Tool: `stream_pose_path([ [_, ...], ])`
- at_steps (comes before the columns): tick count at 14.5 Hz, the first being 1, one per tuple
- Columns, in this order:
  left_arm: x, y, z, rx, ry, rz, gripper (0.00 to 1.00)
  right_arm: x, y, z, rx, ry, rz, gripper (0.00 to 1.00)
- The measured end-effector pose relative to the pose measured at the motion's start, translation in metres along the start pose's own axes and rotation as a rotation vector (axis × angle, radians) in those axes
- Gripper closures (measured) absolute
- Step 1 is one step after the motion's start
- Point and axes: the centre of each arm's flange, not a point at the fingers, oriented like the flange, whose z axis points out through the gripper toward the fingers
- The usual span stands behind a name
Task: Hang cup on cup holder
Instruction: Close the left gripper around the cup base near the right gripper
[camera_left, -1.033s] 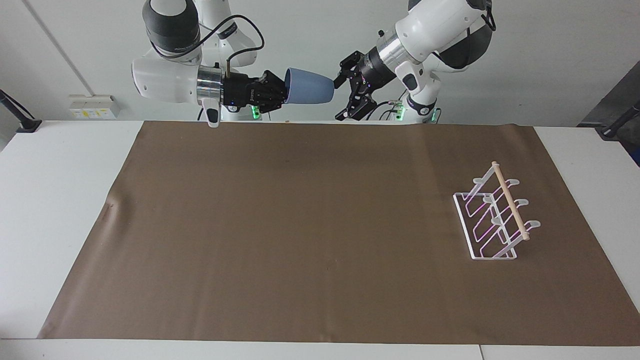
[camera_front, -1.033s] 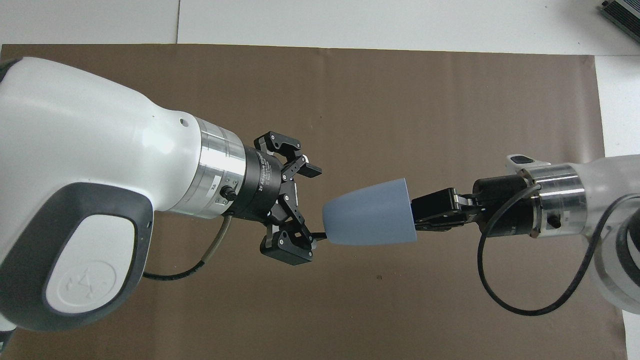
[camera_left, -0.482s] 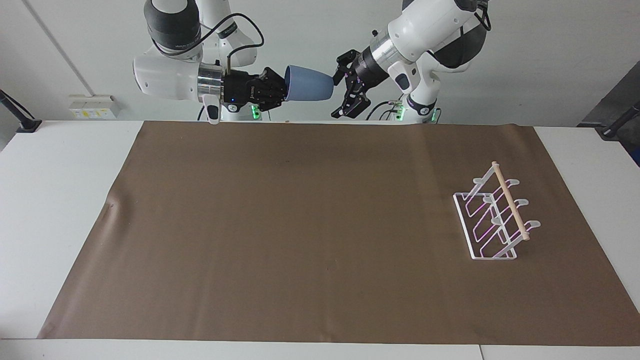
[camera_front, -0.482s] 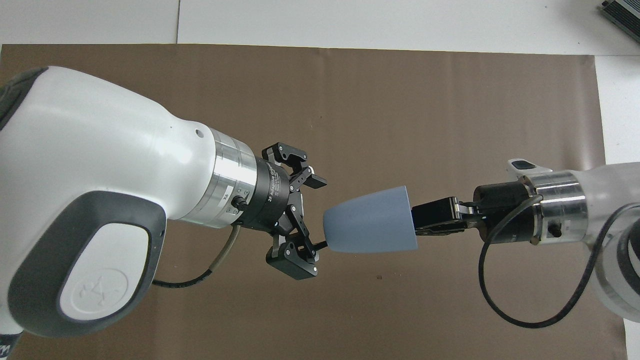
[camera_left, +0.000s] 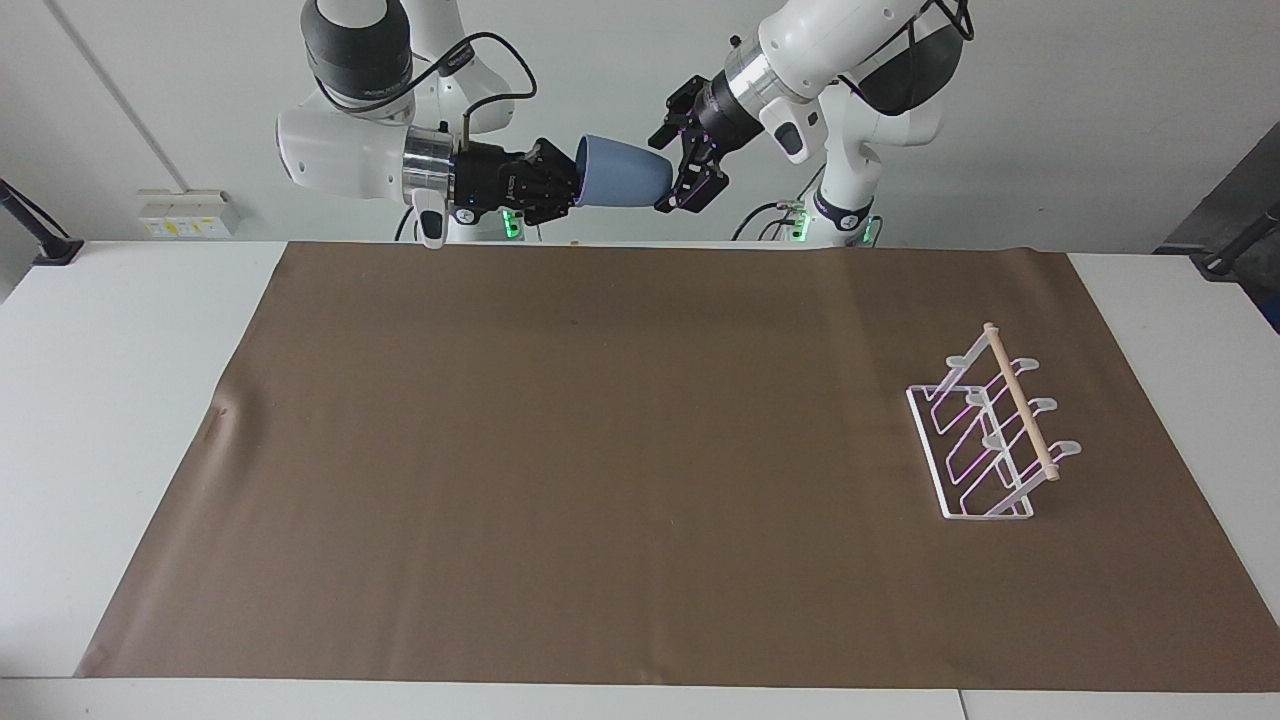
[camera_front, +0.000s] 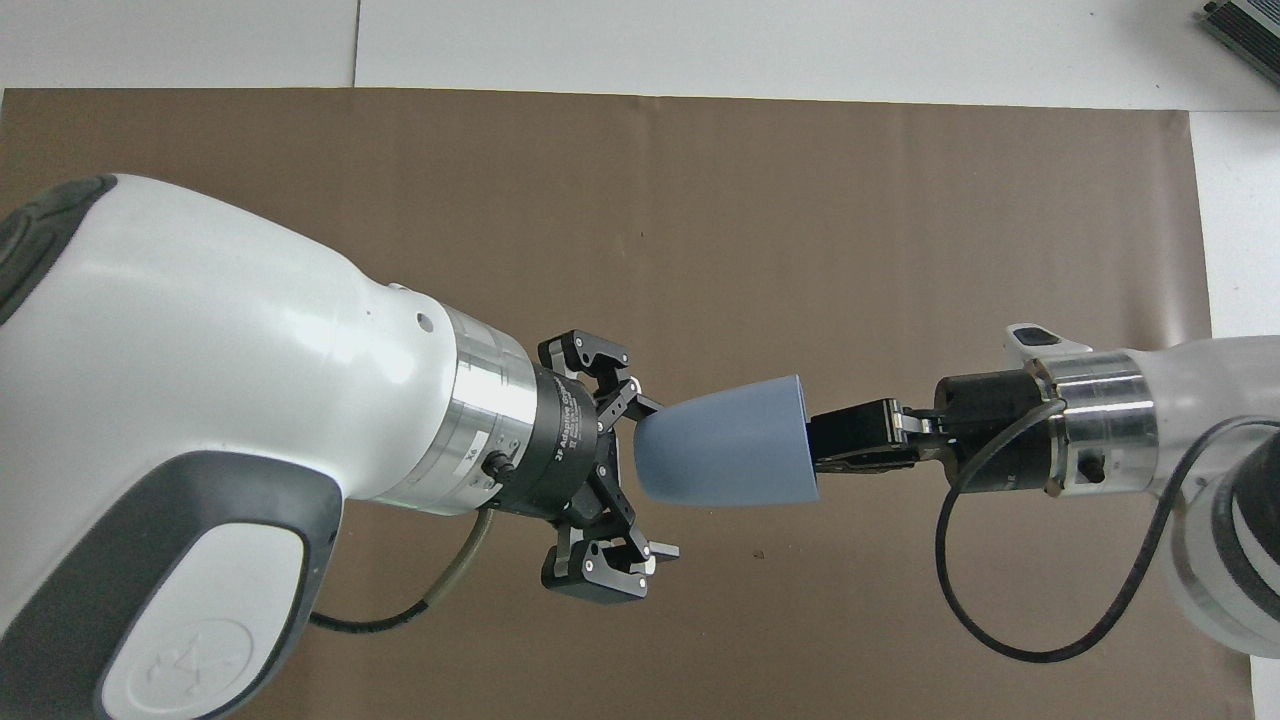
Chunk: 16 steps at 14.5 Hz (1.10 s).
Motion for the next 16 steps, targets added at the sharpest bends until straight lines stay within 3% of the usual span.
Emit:
stream_pose_path([
  [7, -0.0008, -0.0033, -0.0012, -0.008, -0.001, -0.044, 0.0, -0.0015, -0.0008, 0.001, 0.001, -0.002, -0.002, 0.95],
  [16, -0.0053, 0.0006, -0.0053, -0.095, -0.062, -0.079, 0.0, 0.0054, 0.0071, 0.0, -0.006, 0.027, 0.014, 0.95],
])
